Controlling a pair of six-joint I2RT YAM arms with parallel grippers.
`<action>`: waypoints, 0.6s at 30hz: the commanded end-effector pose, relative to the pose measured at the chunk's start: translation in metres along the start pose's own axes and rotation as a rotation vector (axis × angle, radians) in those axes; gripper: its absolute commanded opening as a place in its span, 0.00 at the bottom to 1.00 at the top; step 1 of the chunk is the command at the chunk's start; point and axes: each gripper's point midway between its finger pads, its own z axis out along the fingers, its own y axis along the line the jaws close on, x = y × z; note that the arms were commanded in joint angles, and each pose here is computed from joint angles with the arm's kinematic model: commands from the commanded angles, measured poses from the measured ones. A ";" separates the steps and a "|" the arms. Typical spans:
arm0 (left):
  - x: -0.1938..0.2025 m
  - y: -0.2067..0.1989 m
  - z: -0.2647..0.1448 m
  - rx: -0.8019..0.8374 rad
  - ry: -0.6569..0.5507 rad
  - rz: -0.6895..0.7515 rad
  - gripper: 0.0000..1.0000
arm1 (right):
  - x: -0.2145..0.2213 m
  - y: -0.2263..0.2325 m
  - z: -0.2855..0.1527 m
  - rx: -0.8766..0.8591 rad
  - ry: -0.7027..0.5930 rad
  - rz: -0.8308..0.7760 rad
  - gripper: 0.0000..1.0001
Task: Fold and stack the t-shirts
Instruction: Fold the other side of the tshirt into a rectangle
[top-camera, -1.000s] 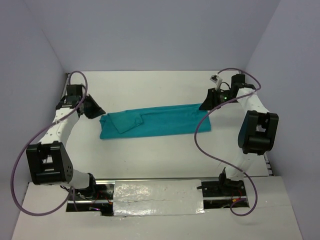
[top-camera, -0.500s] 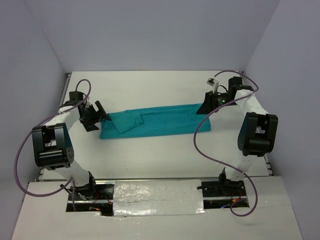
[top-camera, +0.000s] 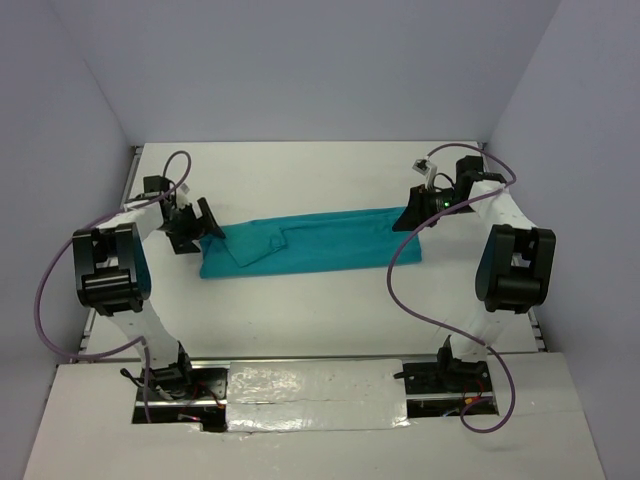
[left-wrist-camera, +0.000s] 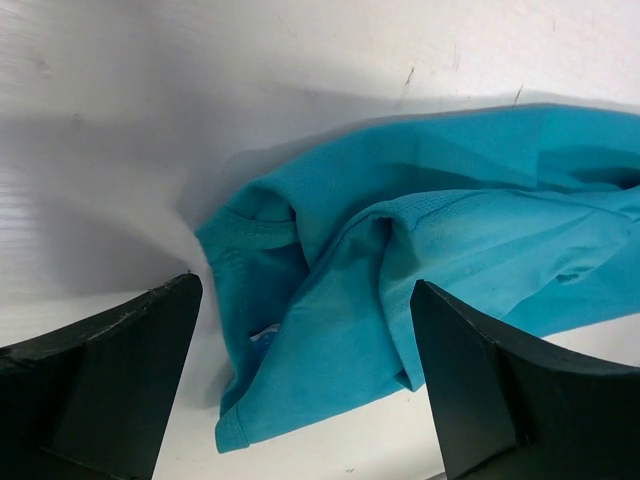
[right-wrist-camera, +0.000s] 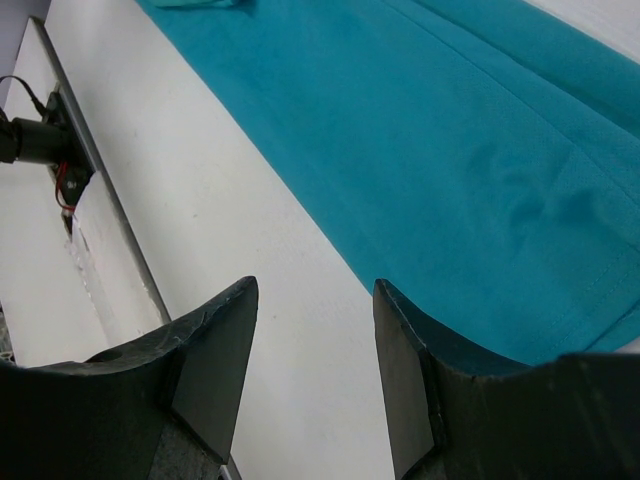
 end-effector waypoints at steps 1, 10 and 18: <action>-0.003 -0.012 0.003 0.078 0.014 0.055 1.00 | -0.005 0.009 -0.002 -0.018 -0.014 -0.019 0.58; -0.004 -0.005 0.016 0.063 0.045 0.035 0.93 | -0.006 0.010 -0.002 -0.021 -0.018 -0.021 0.58; -0.002 0.008 0.024 0.005 0.060 0.022 0.73 | -0.006 0.012 -0.004 -0.020 -0.023 -0.025 0.58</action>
